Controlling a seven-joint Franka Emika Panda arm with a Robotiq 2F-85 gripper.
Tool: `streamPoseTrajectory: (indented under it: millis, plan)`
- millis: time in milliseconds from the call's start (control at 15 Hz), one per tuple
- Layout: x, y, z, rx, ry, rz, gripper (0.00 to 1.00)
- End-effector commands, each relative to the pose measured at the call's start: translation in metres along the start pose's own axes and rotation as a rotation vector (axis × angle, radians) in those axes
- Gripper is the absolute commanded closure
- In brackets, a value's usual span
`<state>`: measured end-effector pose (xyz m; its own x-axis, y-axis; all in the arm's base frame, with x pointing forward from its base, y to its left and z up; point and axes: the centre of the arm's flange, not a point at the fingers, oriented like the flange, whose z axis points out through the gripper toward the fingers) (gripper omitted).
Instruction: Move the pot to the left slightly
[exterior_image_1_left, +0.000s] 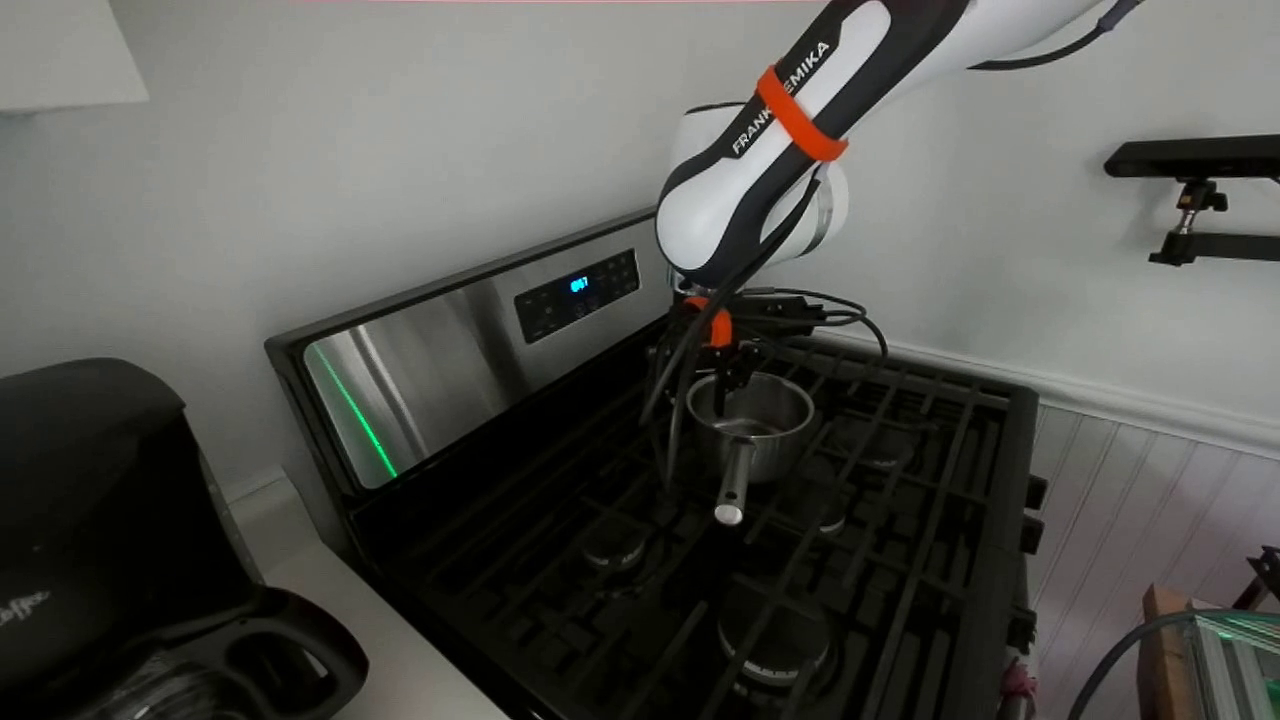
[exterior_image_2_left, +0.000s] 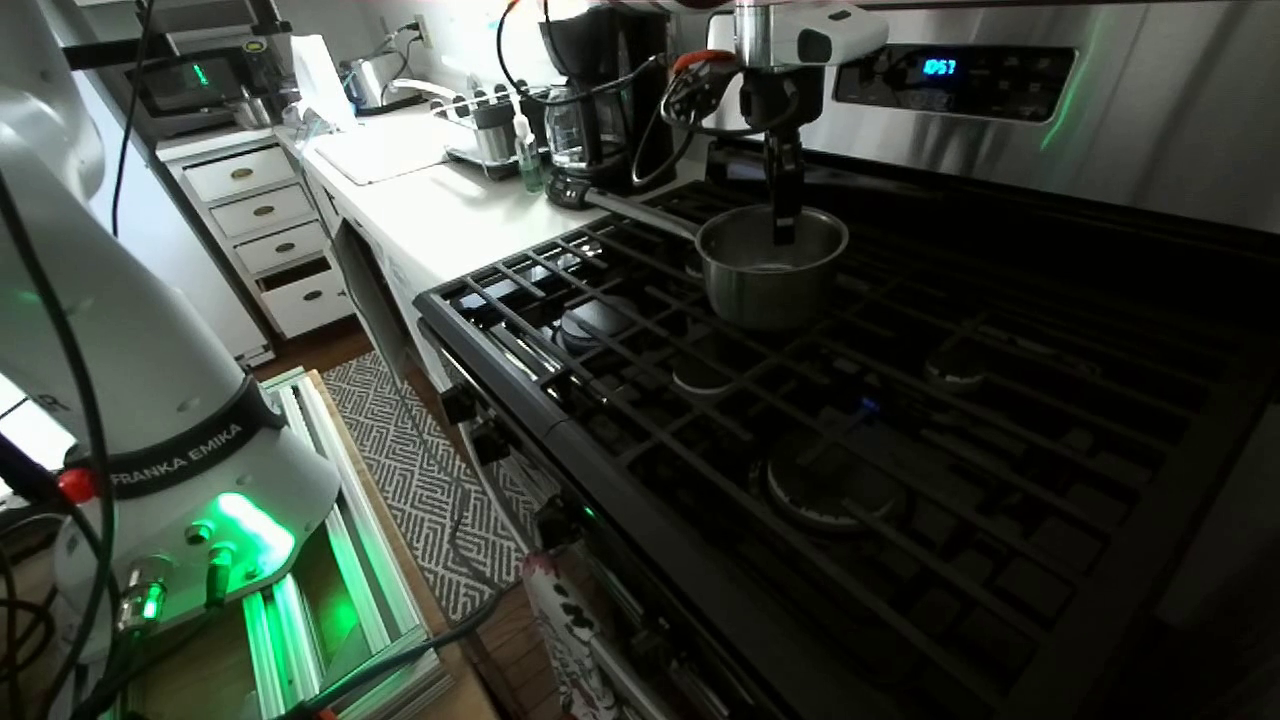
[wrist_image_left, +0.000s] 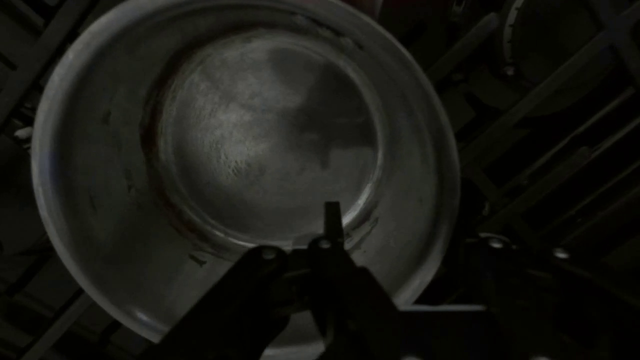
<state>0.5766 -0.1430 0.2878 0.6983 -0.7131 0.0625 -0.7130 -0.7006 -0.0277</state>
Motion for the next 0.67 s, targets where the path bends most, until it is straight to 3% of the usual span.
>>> streamPoseTrajectory:
  millis: [0, 200, 600]
  plan:
    - [0.0081, -0.0065, 0.0027, 0.018, -0.005, 0.016, 0.81]
    - [0.0068, -0.0107, -0.0004, 0.031, -0.010, 0.029, 0.99]
    - [0.0024, -0.0163, -0.0026, 0.024, -0.022, 0.031, 0.98]
